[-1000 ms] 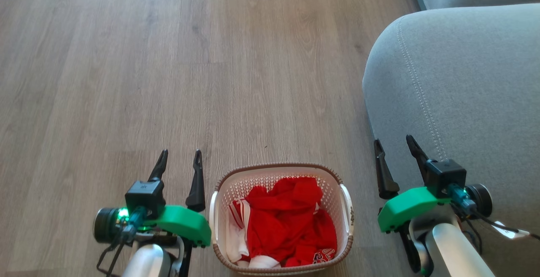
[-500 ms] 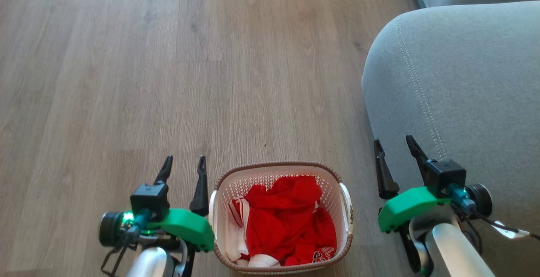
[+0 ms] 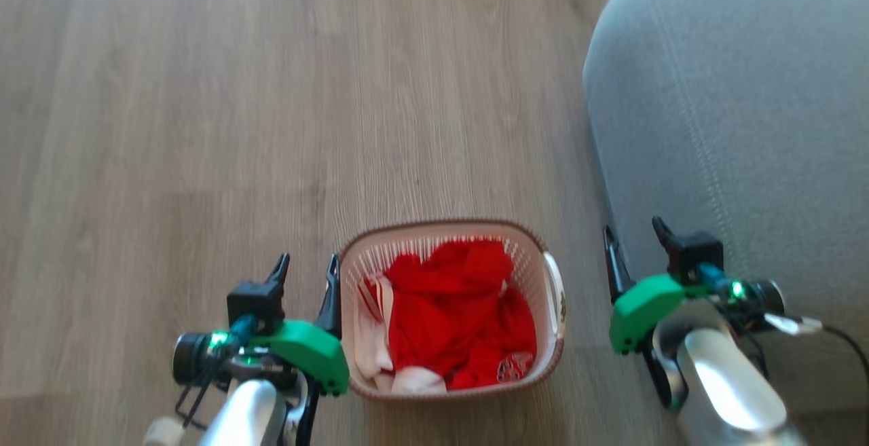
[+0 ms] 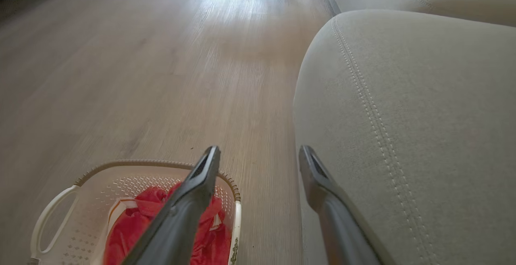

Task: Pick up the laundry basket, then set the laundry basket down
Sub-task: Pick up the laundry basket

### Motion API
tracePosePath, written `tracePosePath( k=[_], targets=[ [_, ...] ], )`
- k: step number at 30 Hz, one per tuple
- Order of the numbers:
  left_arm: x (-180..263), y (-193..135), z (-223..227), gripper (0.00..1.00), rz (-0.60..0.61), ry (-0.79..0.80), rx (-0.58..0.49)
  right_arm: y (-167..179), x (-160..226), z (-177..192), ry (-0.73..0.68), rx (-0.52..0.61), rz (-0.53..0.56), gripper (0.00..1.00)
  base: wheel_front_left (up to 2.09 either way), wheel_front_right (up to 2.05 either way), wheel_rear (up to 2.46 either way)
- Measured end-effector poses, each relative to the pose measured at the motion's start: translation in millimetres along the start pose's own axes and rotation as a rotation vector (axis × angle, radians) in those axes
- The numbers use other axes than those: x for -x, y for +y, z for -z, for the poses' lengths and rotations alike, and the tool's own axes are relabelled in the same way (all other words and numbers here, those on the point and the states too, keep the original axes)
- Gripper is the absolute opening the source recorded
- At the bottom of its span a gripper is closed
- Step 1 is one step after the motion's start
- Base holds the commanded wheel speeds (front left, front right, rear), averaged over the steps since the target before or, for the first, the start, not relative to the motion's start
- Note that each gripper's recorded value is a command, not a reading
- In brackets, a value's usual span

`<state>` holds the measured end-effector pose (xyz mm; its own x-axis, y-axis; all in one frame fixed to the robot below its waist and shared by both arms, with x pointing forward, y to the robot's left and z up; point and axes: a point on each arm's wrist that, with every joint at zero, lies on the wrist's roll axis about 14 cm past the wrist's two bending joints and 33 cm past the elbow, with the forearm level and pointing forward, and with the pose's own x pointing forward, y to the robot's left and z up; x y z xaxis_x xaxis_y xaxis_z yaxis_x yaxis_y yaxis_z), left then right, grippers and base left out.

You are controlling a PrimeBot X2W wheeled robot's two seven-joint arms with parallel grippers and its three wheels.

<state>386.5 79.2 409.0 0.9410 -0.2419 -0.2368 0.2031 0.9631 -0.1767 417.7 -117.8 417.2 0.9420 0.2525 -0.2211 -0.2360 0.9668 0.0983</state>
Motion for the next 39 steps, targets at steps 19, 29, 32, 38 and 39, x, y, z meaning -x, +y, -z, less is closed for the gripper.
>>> tracePosePath(
  k=[19, 29, 32, 38, 39],
  targets=[
    [-60.8, 15.7, 128.1, 1.0, 0.056, 0.429, -0.028, -18.7, -54.5, 119.5, 0.381, -0.102, 0.012, 1.0, 0.0, 0.0, 0.0],
    [-74.2, 23.1, 185.6, 1.0, 0.113, 0.61, -0.036, -20.7, -74.3, 176.3, 0.574, -0.128, -0.005, 1.0, 0.0, 0.0, 0.0],
    [-73.3, 25.9, 204.2, 1.0, 0.124, 0.678, -0.032, -18.0, -77.3, 193.2, 0.629, -0.158, -0.009, 1.0, 0.0, 0.0, 0.0],
    [-77.1, 29.2, 226.9, 1.0, 0.133, 0.768, -0.019, -14.0, -84.0, 219.3, 0.726, -0.189, -0.023, 1.0, 0.0, 0.0, 0.0],
    [-76.6, 30.1, 229.7, 1.0, 0.127, 0.778, -0.008, -11.1, -84.6, 222.9, 0.743, -0.18, -0.037, 1.0, 0.0, 0.0, 0.0]
  ],
)
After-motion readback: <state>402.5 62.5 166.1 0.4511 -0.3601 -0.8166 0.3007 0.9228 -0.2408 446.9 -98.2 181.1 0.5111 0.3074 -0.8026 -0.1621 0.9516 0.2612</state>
